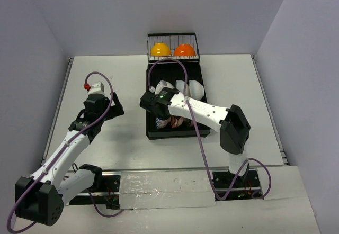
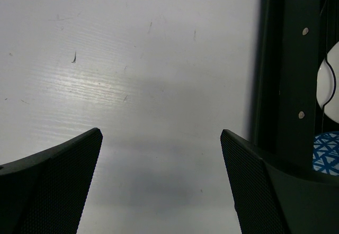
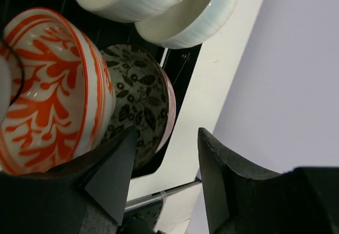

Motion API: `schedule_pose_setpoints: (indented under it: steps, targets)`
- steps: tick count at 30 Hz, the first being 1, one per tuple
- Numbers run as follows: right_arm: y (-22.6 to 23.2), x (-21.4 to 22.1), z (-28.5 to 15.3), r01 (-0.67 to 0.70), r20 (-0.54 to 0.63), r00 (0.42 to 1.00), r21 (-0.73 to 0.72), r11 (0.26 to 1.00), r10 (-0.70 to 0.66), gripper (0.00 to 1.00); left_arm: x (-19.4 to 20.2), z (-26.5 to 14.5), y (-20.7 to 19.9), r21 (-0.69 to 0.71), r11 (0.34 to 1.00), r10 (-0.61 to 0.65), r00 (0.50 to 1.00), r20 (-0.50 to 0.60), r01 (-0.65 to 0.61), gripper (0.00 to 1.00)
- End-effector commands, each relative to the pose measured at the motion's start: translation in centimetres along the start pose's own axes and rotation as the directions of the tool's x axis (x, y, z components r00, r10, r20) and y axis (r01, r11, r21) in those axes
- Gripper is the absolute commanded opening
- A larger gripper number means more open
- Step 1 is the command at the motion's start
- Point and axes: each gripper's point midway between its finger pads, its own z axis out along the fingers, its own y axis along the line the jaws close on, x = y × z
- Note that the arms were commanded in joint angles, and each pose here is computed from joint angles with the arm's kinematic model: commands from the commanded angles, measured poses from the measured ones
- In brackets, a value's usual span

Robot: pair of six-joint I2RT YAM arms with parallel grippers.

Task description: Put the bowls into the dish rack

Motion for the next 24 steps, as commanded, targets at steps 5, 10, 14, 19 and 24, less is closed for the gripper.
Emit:
schedule_pose_setpoints:
  steps: [5, 10, 14, 19, 24]
  targets:
    - [-4.7, -2.3, -7.3, -0.205, 0.173, 0.949, -0.298, 0.932, 0.264, 0.59, -4.7, -2.3, -2.7, 0.100, 0.994, -0.040, 0.996, 0.083, 0.032, 0.99]
    - [-8.2, -3.2, -10.2, -0.339, 0.267, 0.839, -0.425, 0.839, 0.474, 0.67, -6.7, -4.1, -3.8, 0.128, 0.991, -0.045, 0.995, 0.087, 0.033, 0.99]
    - [-11.2, -3.6, -11.2, -0.438, 0.303, 0.717, -0.506, 0.743, 0.628, 0.78, -9.3, -6.1, -4.2, 0.134, 0.990, -0.054, 0.990, 0.131, 0.036, 0.99]
    - [-17.2, -1.7, -11.8, -0.583, 0.323, 0.442, -0.606, 0.541, 0.837, 0.86, -12.0, -9.1, -4.0, 0.130, 0.991, -0.052, 0.976, 0.212, 0.025, 0.99]
    - [-22.3, 3.6, -10.4, -0.698, 0.371, 0.206, -0.593, 0.402, 0.905, 0.88, -14.1, -12.1, -3.0, 0.093, 0.996, -0.035, 0.958, 0.286, 0.009, 0.99]
